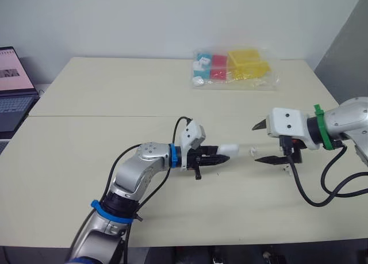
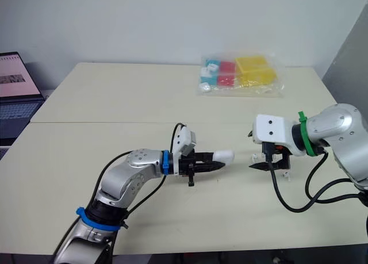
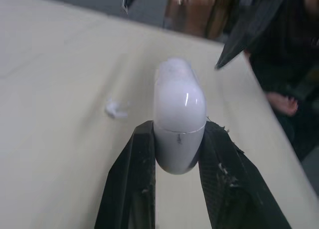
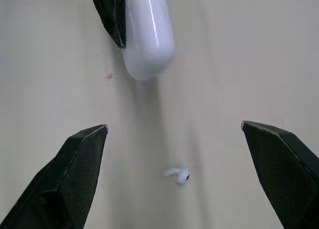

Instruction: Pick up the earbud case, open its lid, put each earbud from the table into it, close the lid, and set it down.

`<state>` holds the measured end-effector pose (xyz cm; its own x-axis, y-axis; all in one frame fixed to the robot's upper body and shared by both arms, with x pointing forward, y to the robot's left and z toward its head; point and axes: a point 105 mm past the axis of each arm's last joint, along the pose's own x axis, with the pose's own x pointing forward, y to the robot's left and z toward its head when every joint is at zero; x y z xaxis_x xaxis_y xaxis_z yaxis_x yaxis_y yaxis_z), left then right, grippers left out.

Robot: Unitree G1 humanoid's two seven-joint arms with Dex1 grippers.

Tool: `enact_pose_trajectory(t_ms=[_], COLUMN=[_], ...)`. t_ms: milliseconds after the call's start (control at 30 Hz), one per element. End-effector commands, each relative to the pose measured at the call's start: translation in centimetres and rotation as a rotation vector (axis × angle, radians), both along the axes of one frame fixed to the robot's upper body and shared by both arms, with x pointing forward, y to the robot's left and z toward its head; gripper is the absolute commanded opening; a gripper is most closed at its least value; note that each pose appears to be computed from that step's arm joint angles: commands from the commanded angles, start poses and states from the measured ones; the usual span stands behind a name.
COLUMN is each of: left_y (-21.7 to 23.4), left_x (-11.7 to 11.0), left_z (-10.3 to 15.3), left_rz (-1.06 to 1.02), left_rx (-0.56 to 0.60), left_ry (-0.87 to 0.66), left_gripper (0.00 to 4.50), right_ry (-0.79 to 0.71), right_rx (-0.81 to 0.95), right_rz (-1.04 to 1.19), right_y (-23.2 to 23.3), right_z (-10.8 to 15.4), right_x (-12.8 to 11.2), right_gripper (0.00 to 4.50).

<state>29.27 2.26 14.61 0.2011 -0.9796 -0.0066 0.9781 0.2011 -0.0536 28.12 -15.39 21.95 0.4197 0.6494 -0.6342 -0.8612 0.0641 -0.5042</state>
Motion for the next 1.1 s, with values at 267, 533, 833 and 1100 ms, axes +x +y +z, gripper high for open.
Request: enact_pose_trajectory(t_ms=[267,533,833,1100], left_y=[0.0,-0.1,-0.3,-0.2], left_x=[0.2,-0.2,-0.4,-0.8], left_z=[1.8,1.6,1.8,1.3], left_rz=[-0.004,-0.036,-0.044,-0.066], left_rx=[-0.049,-0.022,-0.02,0.015], left_ry=[-0.21,-0.25,-0.253,-0.268], left_gripper=[0.81,0.81,0.81,0.81], right_ry=[-0.226,-0.209,-0.211,-0.232], right_rx=[0.189,0.195,0.185,0.22], right_rz=[0.093,0.062,0.043,0.033], right_y=[4.0,4.7,4.6,4.8], right_z=[1.8,1.3,1.3,2.2], right_x=[-0.4,0.7,1.3,1.6], right_gripper=[4.5,4.5,4.5,4.5])
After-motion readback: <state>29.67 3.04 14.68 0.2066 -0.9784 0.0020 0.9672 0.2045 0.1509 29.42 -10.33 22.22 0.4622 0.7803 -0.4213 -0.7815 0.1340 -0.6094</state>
